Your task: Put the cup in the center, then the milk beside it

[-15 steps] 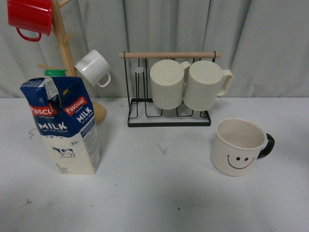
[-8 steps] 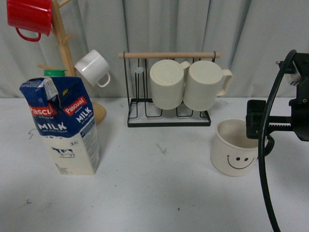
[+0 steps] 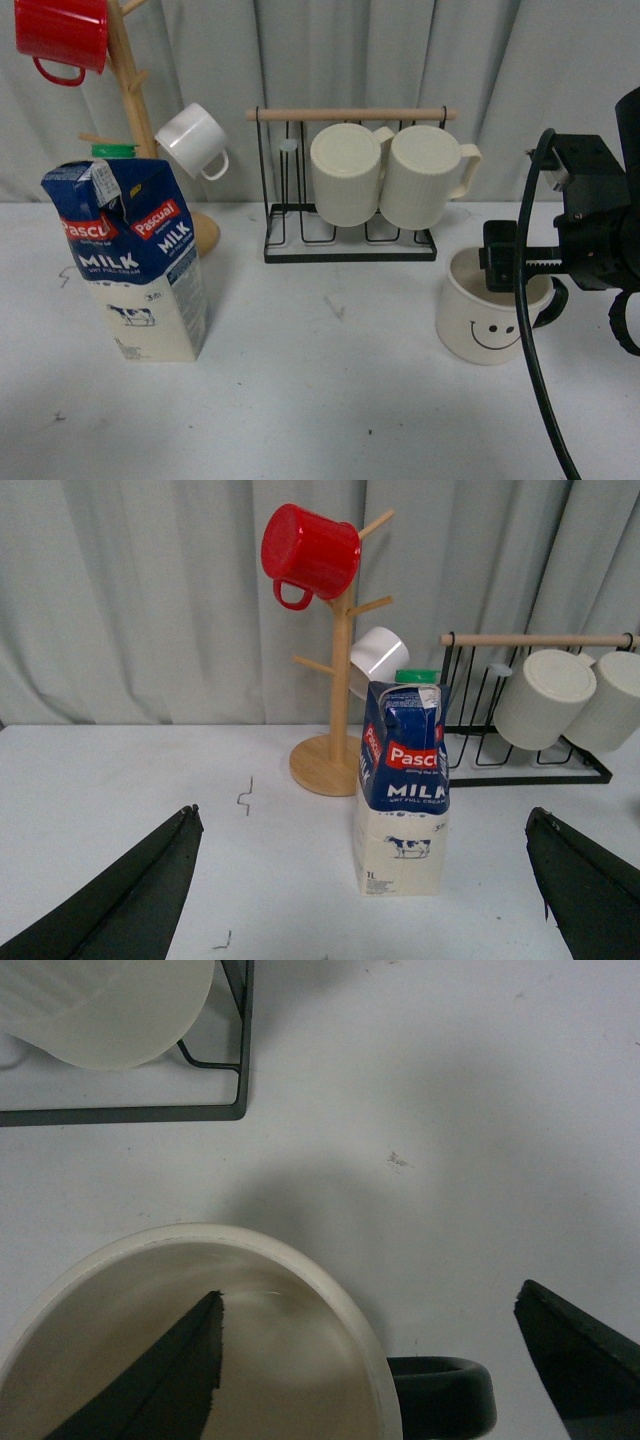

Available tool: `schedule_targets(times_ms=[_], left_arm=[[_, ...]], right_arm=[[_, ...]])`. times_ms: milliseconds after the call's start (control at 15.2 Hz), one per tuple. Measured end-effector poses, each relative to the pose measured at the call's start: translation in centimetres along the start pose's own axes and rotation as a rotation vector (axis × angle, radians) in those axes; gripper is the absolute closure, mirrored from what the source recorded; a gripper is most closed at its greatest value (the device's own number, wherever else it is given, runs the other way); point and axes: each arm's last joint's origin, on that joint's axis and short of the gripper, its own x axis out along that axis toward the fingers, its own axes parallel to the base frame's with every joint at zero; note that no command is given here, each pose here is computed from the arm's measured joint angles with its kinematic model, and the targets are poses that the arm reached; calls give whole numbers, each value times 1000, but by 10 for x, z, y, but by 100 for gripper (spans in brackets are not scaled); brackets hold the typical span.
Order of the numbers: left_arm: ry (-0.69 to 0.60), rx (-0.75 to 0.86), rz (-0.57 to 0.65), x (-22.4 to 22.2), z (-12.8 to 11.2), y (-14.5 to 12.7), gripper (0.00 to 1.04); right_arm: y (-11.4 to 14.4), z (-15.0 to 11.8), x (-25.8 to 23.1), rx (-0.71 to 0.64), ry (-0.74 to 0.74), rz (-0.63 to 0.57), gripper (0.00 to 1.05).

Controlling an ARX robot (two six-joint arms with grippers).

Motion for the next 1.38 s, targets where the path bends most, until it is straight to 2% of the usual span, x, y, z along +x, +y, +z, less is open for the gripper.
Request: schedule_targets(times_ms=[198,329,461,527,658,856,988,1119,1383], left_arm=[[0,0,0,0,0,0,7],[0,0,0,0,0,0,7],[0,0,0,0,0,0,7],[0,0,0,0,0,0,7],[0,0,0,0,0,0,7],[0,0,0,0,0,0,7],[0,0,0,0,0,0,7],[0,0,0,0,0,0,7],[0,0,0,0,0,0,7]], right_arm=[[0,0,8,-11,27,16,62],[-2,3,8,-7,25,21,87],[-4,4,8,0,24,32,97],[-3,9,7,5,9,40,101],[-3,10,4,3,11,46,101],[7,10,-14,0,50,121,101],[33,18,-29,-16,30,207,101],[56,13,-32,-35,62,250,101],[87,19,-16,-52,86,254,101]])
